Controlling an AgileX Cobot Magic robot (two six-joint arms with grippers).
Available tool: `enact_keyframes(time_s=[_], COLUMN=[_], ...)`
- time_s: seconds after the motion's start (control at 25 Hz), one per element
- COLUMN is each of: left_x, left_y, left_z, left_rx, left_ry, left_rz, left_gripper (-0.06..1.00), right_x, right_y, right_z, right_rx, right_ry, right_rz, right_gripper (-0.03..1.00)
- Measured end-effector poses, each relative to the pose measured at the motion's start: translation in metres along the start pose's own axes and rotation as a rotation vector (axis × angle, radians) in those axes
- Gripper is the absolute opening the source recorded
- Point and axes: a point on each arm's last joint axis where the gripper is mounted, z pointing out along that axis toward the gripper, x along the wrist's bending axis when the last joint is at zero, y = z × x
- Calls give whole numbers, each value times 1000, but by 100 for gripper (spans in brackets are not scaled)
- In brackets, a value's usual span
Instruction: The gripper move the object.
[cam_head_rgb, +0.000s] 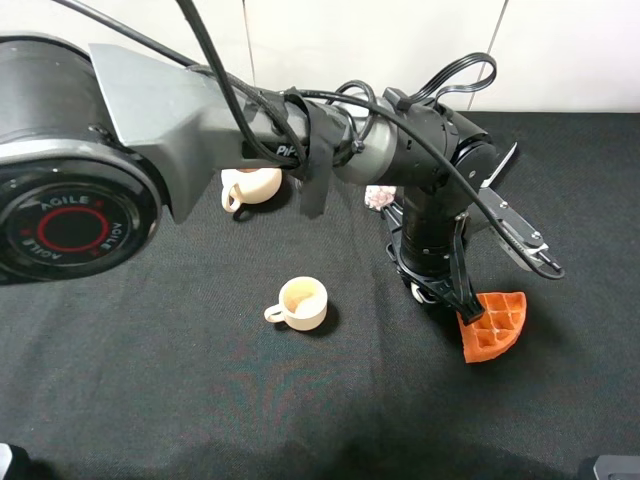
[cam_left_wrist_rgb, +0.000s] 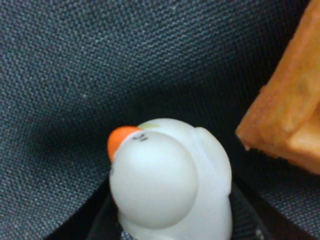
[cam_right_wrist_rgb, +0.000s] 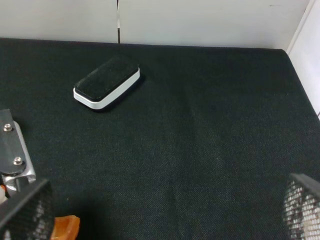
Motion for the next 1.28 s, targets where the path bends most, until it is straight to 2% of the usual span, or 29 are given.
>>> enact_keyframes(time_s=[0.32,0.44,0.8,1.28], left_x=[0,0,0,-3], left_y=[0,0,0,10], left_z=[0,0,-7,-39], left_rx=[5,5,45,93], left_ry=[5,5,2,-4], left_rz=[4,4,6,14], left_gripper=[74,78,80,80], right_x=[0,0,0,0], right_y=[0,0,0,0], right_z=[0,0,0,0], right_rx=[0,0,0,0], right_ry=[0,0,0,0], right_rz=[0,0,0,0], right_gripper=[69,69,69,69])
